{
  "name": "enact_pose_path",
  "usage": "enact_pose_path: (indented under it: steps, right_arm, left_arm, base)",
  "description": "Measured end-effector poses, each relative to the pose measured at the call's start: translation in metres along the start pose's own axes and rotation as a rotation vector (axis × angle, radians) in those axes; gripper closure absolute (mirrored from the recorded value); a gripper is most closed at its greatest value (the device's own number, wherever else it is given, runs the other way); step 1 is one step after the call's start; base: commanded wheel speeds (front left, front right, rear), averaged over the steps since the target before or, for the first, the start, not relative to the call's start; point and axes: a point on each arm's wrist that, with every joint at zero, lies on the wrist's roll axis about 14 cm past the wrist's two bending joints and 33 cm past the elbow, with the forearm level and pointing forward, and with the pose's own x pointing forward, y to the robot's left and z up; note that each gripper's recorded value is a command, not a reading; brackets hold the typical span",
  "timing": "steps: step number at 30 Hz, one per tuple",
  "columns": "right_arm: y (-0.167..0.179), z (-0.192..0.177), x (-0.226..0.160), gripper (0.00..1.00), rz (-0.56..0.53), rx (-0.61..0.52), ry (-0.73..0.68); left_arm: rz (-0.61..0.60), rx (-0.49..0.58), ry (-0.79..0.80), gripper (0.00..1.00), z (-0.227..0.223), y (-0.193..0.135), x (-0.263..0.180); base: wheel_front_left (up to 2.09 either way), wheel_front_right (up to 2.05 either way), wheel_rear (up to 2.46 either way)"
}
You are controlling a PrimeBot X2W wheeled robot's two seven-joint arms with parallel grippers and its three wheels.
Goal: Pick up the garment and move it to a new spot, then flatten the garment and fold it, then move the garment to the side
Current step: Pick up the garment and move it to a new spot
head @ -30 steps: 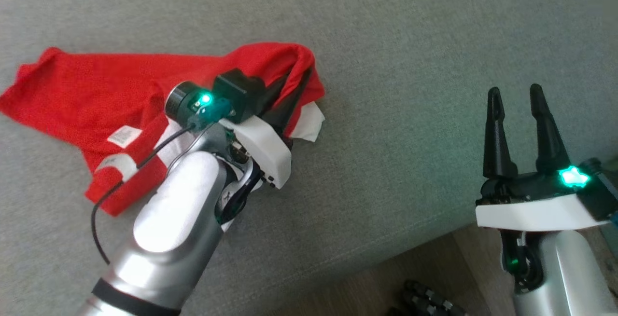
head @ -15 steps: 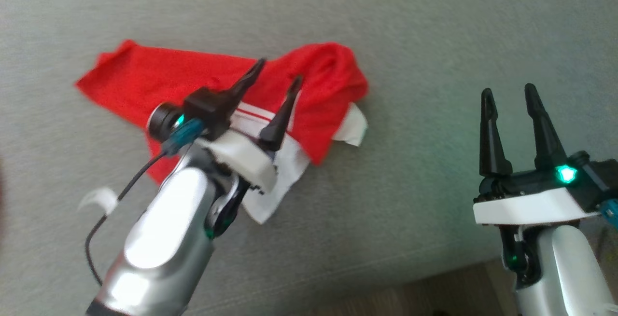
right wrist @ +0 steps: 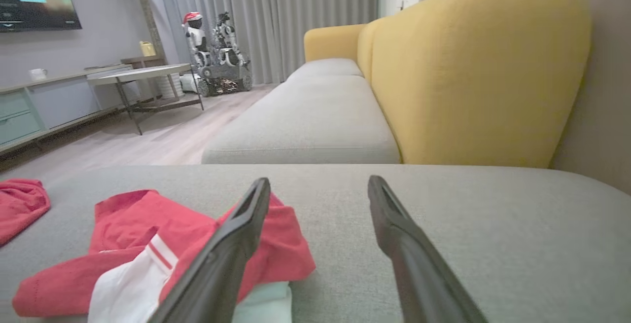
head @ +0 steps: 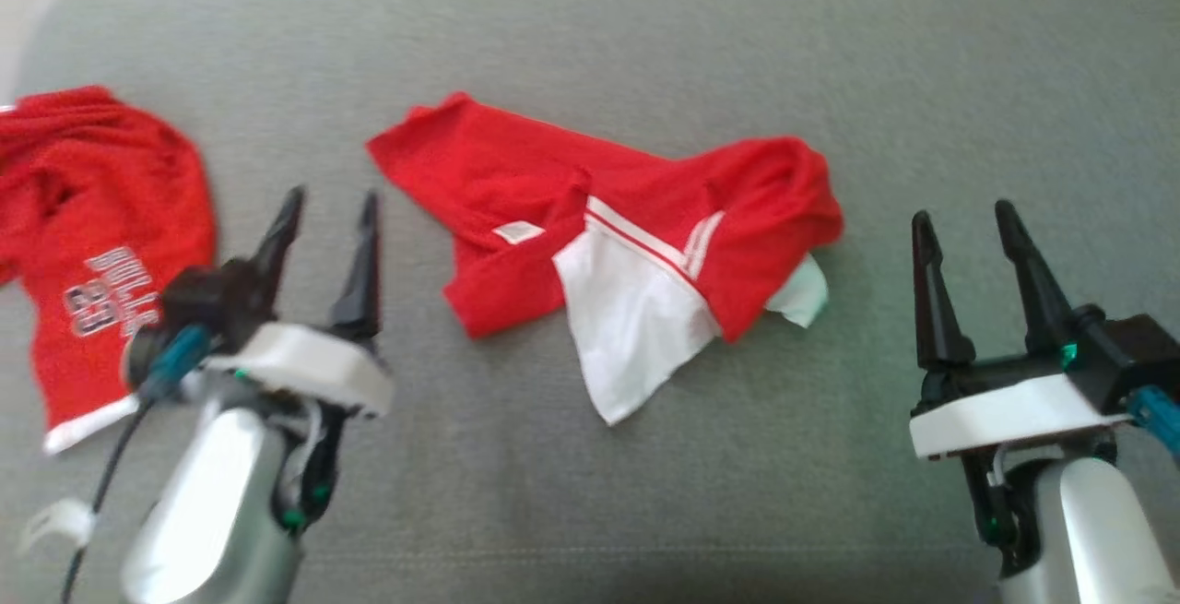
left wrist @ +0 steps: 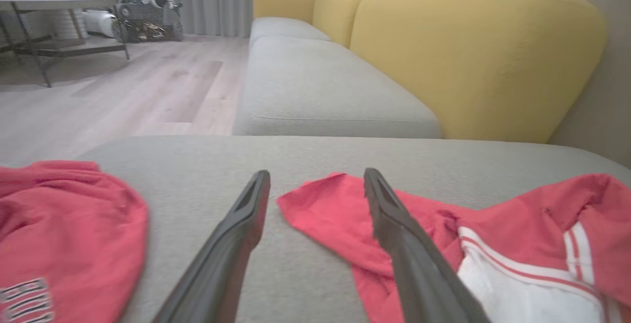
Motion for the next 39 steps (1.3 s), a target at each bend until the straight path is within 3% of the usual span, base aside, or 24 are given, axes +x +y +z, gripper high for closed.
enact_pose_path:
  steps: [7, 11, 29, 39]
  right_arm:
    - [0.019, 0.008, -0.002, 0.00, 0.053, -0.018, -0.006]
    - [0.024, 0.007, -0.009, 0.00, 0.066, -0.025, 0.005]
    - [0.003, 0.003, -0.053, 0.00, -0.013, -0.016, 0.033]
    - [-0.001, 0.004, -0.058, 0.00, -0.025, -0.008, 0.033]
  left_arm:
    - [0.117, 0.027, -0.016, 0.00, 0.007, 0.039, -0.043]
    - [0.141, 0.035, -0.033, 0.00, 0.014, 0.044, -0.063]
    - [0.056, 0.031, -0.027, 0.00, 0.018, 0.010, -0.098]
    - [0.048, 0.052, -0.023, 0.00, 0.018, 0.008, -0.102]
  base:
    - [0.00, 0.00, 0.00]
    - [0.00, 0.00, 0.00]
    - [0.00, 0.00, 0.00]
    - [0.00, 0.00, 0.00]
